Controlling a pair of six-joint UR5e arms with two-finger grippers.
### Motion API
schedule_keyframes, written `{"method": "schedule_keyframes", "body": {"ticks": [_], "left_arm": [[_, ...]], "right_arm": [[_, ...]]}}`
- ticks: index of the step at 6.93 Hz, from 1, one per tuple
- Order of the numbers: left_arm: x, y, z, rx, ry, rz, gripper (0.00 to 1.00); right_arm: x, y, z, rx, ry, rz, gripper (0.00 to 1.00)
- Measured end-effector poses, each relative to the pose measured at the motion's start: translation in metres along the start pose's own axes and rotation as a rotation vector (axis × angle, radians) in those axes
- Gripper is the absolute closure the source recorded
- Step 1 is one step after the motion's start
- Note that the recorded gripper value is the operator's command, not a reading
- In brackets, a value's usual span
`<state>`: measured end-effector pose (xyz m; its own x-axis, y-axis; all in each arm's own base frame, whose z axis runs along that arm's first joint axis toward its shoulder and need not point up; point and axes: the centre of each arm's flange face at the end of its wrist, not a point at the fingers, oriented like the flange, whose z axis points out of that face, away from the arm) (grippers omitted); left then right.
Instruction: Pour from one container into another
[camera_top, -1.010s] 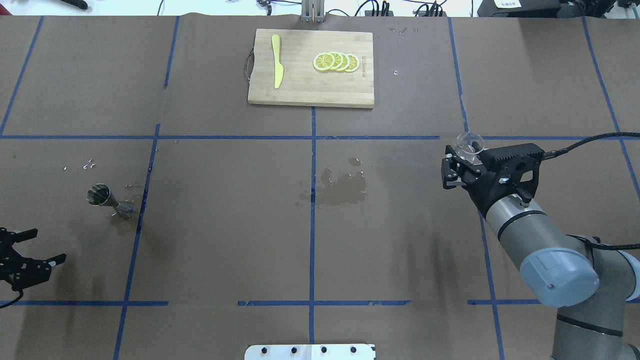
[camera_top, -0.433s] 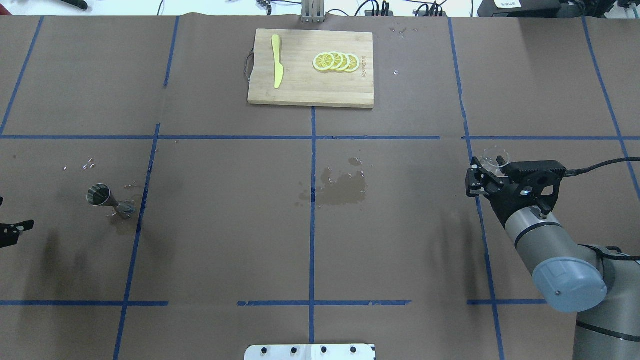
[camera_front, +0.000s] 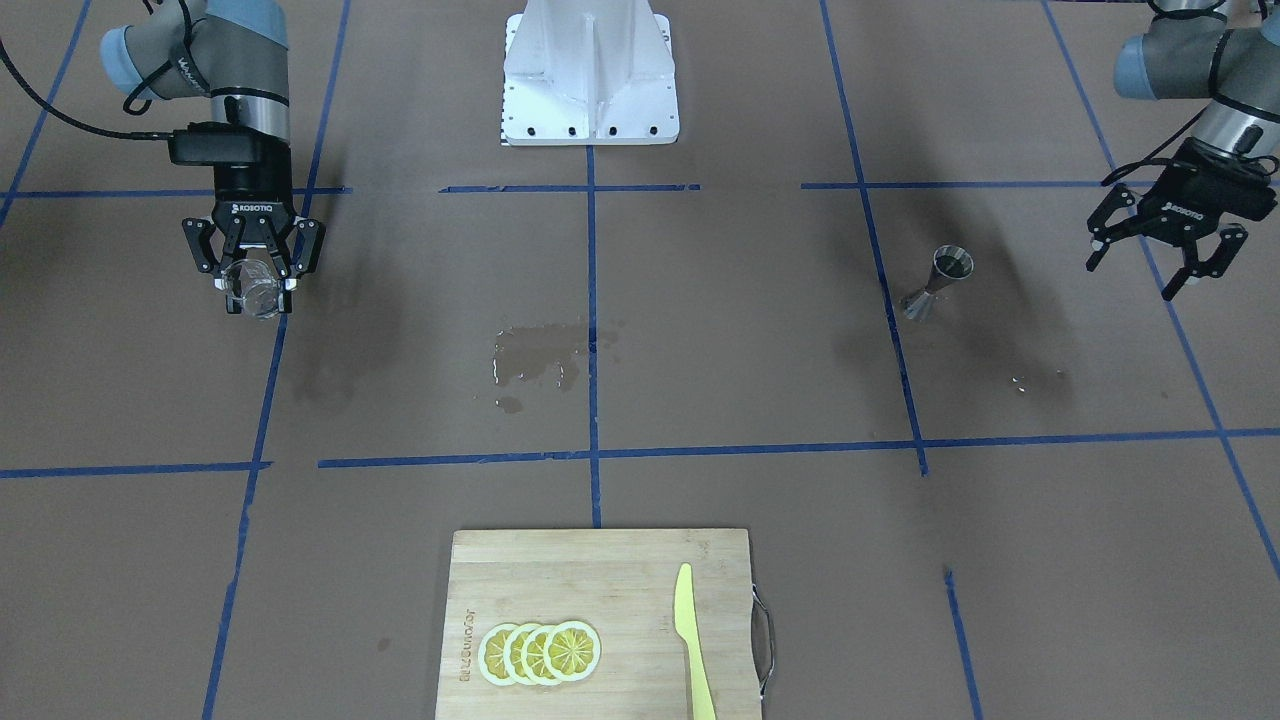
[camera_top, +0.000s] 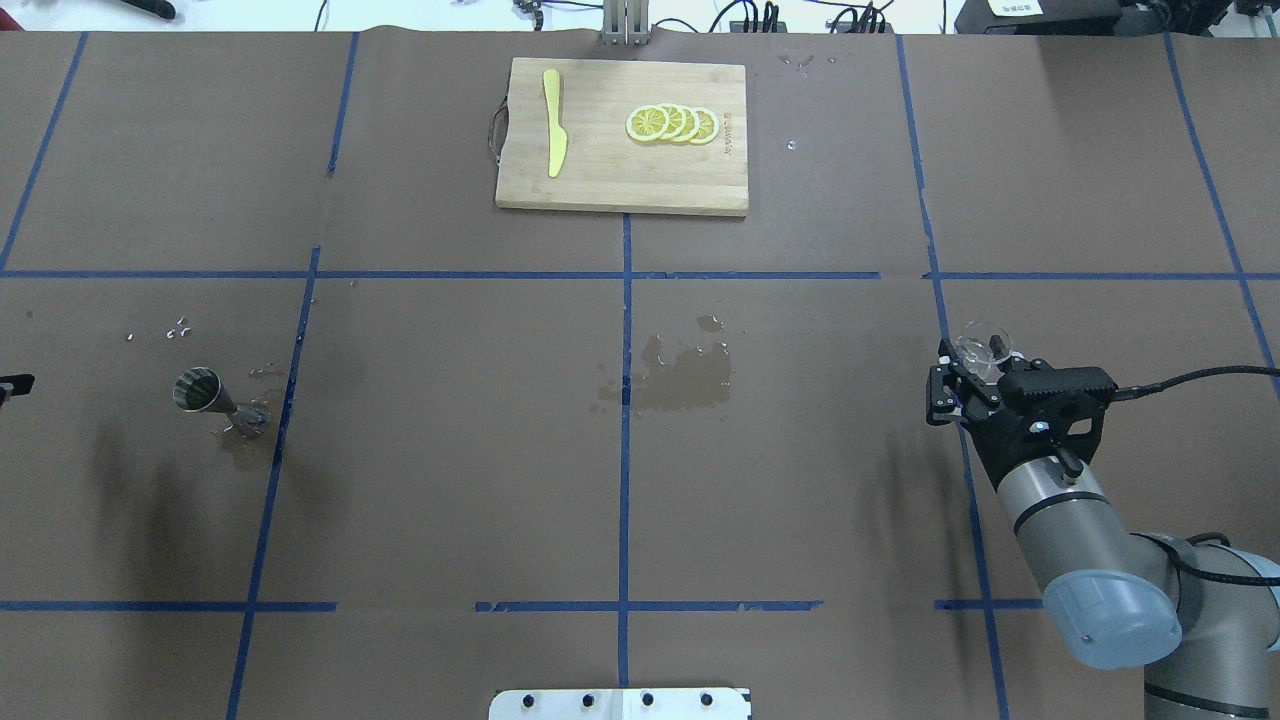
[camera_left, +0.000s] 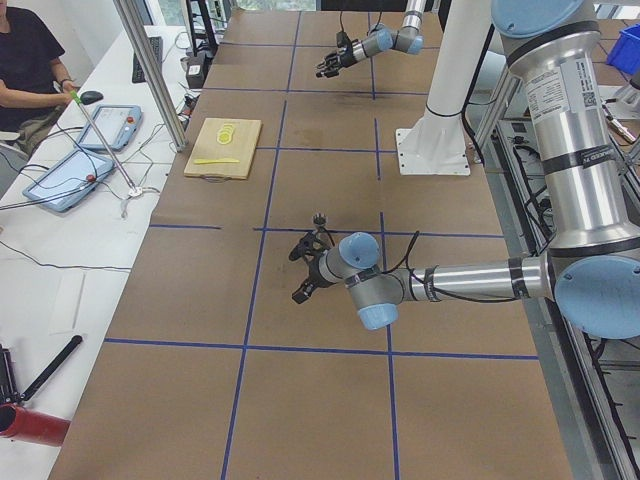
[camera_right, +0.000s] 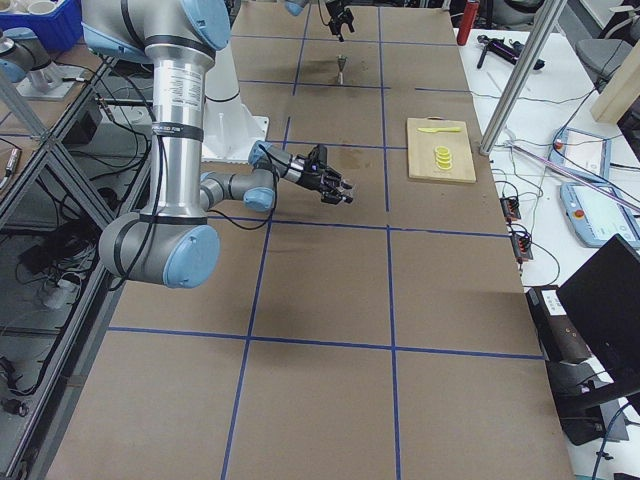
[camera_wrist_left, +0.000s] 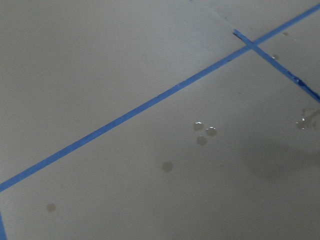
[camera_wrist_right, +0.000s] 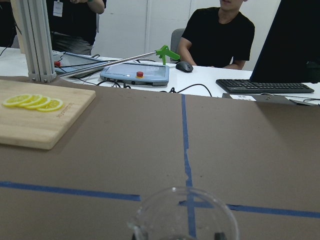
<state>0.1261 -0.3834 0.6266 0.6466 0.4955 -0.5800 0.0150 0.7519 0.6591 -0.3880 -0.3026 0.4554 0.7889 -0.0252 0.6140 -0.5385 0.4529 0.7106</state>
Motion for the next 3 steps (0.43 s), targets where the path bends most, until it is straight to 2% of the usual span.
{"method": "schedule_keyframes", "body": {"ticks": [1,3], "left_arm": [[-0.008,-0.004,-0.004,-0.018,0.002,-0.024,0.0],[-0.011,-0.012,-0.007,-0.016,0.005,-0.043,0.0]], "right_arm": [[0.007,0.022,0.004,0.013,-0.013,0.0,1.0],[0.025,0.049,0.011,0.025,-0.051,0.031,1.0]]}}
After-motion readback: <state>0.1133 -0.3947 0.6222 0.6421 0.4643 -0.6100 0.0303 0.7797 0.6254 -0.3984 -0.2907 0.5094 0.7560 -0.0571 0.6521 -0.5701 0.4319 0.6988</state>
